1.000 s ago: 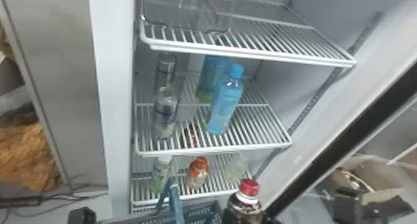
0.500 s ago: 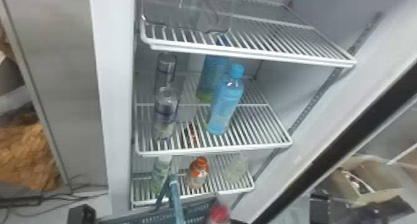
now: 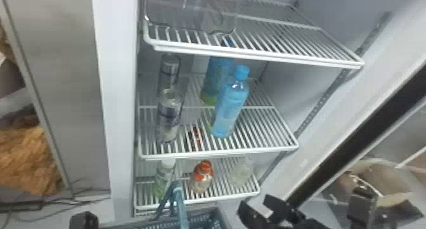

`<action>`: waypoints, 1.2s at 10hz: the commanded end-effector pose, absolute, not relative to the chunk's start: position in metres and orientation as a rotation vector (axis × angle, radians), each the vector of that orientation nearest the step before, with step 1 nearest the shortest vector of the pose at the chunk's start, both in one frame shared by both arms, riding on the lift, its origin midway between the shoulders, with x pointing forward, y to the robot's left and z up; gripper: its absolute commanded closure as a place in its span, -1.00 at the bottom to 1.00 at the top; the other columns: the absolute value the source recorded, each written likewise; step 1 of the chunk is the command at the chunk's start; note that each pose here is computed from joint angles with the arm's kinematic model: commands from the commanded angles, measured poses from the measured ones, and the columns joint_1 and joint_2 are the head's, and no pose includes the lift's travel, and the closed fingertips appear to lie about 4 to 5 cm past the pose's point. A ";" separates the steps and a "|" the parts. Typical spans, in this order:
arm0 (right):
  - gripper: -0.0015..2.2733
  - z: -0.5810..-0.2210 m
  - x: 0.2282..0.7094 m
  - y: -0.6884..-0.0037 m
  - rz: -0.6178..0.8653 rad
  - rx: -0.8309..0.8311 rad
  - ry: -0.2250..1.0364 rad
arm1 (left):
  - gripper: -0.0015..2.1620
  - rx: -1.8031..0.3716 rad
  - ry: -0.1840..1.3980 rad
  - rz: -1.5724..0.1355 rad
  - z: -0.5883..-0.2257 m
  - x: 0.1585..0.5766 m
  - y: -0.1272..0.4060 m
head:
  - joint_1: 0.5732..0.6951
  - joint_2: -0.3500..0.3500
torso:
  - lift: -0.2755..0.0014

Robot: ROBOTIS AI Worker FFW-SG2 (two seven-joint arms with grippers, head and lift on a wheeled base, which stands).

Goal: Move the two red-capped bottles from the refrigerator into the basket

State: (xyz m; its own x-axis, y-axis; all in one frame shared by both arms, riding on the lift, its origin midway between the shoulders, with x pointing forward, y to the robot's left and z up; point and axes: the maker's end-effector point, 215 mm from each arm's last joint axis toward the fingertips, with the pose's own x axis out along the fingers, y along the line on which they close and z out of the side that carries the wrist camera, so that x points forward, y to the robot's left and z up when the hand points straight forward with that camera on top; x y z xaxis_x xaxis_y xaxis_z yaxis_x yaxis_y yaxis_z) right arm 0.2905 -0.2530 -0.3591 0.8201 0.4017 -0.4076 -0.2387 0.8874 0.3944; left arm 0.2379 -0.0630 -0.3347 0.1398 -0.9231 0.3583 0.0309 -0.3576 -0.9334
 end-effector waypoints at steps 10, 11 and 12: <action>-0.80 -0.387 0.304 -0.296 0.224 0.200 0.121 | 0.11 -1.609 0.862 -1.319 -0.333 0.241 -0.058 | 1.00 -1.00 | 0.99; -0.80 -0.389 0.304 -0.293 0.228 0.187 0.126 | 0.11 -1.610 0.861 -1.320 -0.333 0.241 -0.058 | 1.00 -1.00 | 0.99; -0.80 -0.390 0.304 -0.295 0.228 0.169 0.130 | 0.11 -1.611 0.860 -1.320 -0.333 0.241 -0.059 | 1.00 -1.00 | 0.99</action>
State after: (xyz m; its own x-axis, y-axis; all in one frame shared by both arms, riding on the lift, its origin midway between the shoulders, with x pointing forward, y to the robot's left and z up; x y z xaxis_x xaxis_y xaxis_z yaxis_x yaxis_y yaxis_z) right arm 0.3040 -0.2949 -0.3893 0.9667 0.2334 -0.1048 -0.2108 0.9587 0.1912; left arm 0.2405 -0.0581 -0.3331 0.2025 -0.8999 0.3862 0.0096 -0.3925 -0.9197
